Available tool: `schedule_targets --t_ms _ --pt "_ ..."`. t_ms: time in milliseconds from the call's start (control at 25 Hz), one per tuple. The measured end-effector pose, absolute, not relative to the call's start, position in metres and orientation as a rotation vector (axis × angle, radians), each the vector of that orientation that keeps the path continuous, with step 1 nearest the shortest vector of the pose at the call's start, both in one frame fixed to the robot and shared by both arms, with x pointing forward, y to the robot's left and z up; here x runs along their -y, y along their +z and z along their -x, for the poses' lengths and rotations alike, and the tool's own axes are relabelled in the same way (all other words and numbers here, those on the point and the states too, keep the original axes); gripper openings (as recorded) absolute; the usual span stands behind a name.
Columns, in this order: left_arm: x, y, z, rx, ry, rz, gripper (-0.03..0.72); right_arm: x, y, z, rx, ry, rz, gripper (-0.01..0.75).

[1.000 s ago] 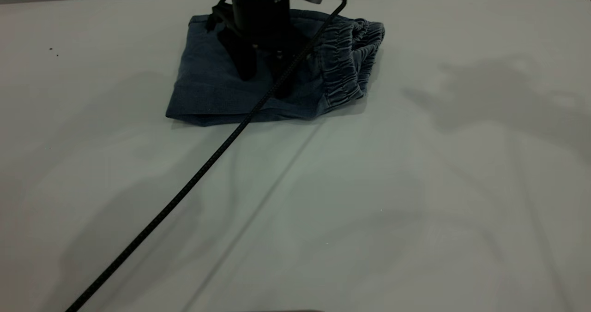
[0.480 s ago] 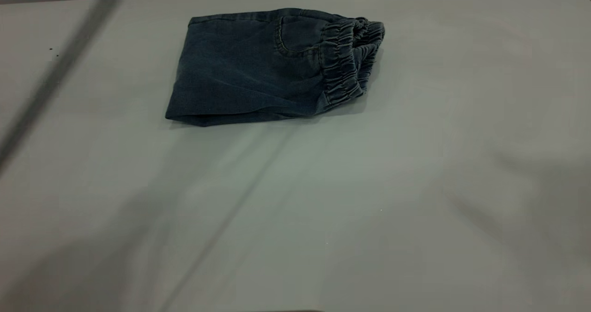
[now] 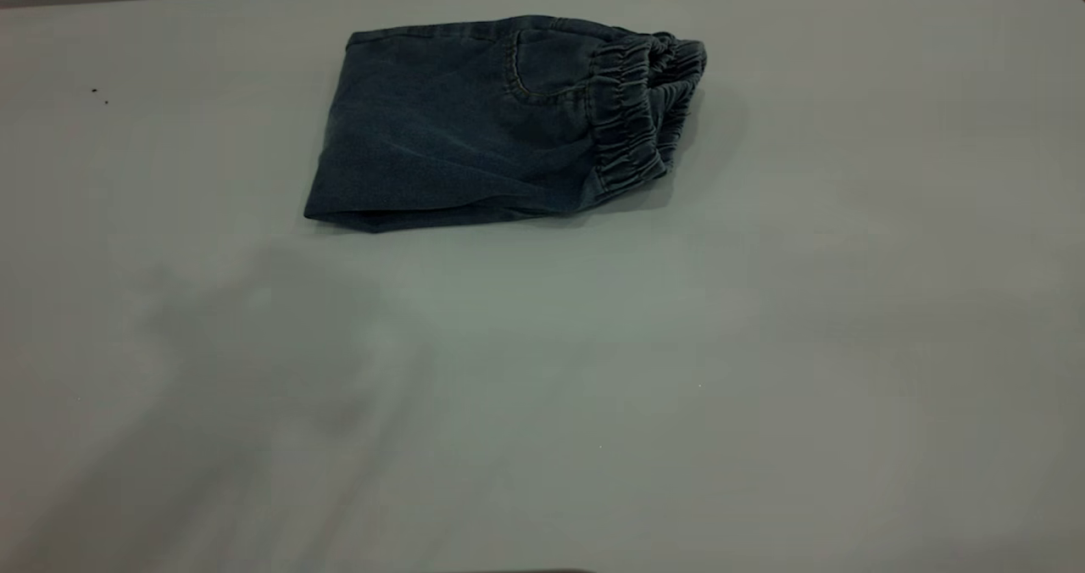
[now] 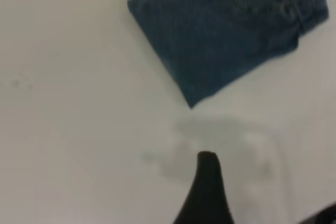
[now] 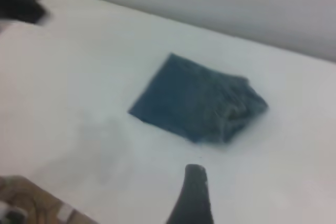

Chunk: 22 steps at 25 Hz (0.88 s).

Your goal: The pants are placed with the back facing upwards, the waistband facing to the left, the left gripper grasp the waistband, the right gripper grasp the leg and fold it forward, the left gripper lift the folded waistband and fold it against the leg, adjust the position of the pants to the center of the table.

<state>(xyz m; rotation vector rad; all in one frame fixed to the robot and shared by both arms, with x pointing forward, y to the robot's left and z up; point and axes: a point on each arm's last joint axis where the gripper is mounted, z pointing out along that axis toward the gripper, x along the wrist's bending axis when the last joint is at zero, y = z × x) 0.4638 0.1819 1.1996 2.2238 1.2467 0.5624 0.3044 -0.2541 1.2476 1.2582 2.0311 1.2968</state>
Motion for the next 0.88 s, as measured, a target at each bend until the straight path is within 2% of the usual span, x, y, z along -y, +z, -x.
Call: schedule_targets --t_ms 200,520,880 --pt "-0.218 1.188 -0.401 -1.235 0.577 -2.200 0.547 0.263 1.201 -0.260 -1.978 1.228 -1.327 0.565" --pt "-0.263 1.125 -0.321 -1.234 0.577 -2.203 0.547 0.269 1.113 -0.229 -2.002 1.150 -1.386 0.565" --pt "-0.279 1.059 -0.291 -1.256 0.531 -2.254 0.547 0.277 1.052 -0.236 -1.960 1.037 -1.433 0.565"
